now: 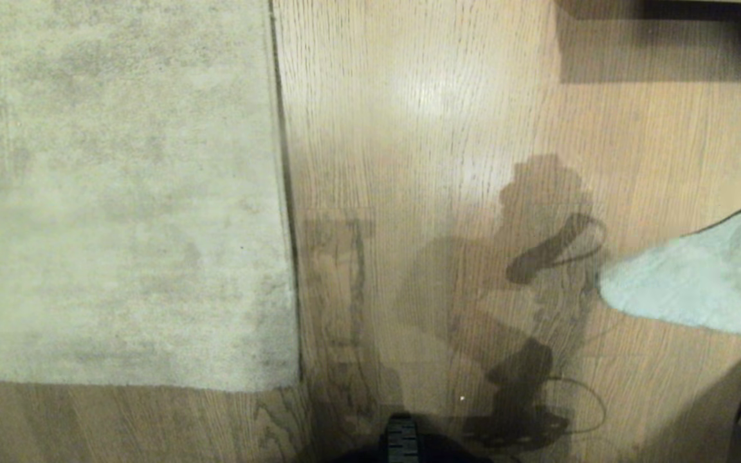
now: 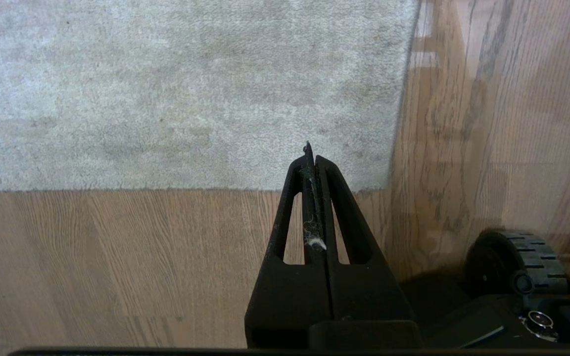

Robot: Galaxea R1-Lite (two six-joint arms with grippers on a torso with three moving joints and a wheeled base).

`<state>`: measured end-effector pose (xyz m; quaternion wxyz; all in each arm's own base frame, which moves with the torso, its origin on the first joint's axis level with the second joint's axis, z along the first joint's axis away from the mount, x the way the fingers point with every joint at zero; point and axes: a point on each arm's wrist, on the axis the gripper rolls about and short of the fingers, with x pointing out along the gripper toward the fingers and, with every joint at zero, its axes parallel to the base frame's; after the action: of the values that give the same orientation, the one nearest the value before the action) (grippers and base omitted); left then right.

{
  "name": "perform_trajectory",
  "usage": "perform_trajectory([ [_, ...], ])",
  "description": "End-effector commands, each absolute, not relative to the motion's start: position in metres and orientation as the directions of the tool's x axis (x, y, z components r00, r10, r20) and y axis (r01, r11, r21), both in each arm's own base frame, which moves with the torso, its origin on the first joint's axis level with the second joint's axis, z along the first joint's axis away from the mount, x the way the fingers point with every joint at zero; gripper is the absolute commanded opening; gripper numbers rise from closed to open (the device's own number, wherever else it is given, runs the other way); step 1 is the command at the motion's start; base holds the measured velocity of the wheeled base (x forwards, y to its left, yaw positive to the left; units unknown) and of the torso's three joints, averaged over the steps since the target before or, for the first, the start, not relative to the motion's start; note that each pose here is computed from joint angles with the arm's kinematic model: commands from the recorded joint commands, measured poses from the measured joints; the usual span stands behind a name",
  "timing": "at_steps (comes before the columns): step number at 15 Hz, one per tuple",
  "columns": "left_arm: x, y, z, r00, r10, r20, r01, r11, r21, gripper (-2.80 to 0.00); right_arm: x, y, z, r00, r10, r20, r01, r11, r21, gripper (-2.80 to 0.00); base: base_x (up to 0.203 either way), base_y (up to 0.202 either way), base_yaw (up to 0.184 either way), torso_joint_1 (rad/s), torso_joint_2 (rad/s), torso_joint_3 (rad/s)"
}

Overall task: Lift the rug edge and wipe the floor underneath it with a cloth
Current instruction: Put down the rag

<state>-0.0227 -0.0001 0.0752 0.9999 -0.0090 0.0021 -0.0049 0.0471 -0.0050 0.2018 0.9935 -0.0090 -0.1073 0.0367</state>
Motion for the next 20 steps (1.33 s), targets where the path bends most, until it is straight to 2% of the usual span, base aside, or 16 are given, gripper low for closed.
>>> perform_trajectory([
  [1, -0.023, 0.000, 0.075, 1.000, -0.009, -0.005, 0.009, 1.000, -0.018, -2.80, 0.049, -0.005, 0.200, 0.976, 0.095, 0.197, -0.093, 0.995, -0.021, 0.00, 0.000, 0.000, 0.000, 0.000, 0.00, 0.000],
  [8, -0.023, 0.000, 0.075, 1.000, -0.009, -0.005, 0.009, 1.000, -0.018, -2.80, 0.074, -0.010, 0.203, 0.984, 0.092, 0.150, -0.092, 0.996, -0.007, 0.00, 0.000, 0.000, 0.000, 0.000, 0.00, 0.000],
  [16, -0.023, 0.000, 0.075, 1.000, -0.009, -0.005, 0.009, 1.000, -0.018, -2.80, 0.128, -0.024, 0.206, 0.989, 0.086, 0.121, -0.086, 0.996, -0.006, 0.00, 0.000, 0.000, 0.000, 0.000, 0.00, 0.000],
  [17, -0.023, 0.000, 0.075, 1.000, -0.009, -0.005, 0.009, 1.000, -0.018, -2.80, 0.133, -0.026, 0.203, 0.990, 0.086, 0.108, -0.084, 0.996, -0.017, -2.80, 0.000, 0.000, 0.000, 0.000, 0.00, 0.000],
  [20, -0.023, 0.000, 0.075, 1.000, -0.009, -0.005, 0.009, 1.000, -0.018, -2.80, 0.153, -0.030, 0.196, 0.993, 0.084, 0.081, -0.082, 0.996, -0.027, -2.80, 0.000, 0.000, 0.000, 0.000, 0.00, 0.000],
])
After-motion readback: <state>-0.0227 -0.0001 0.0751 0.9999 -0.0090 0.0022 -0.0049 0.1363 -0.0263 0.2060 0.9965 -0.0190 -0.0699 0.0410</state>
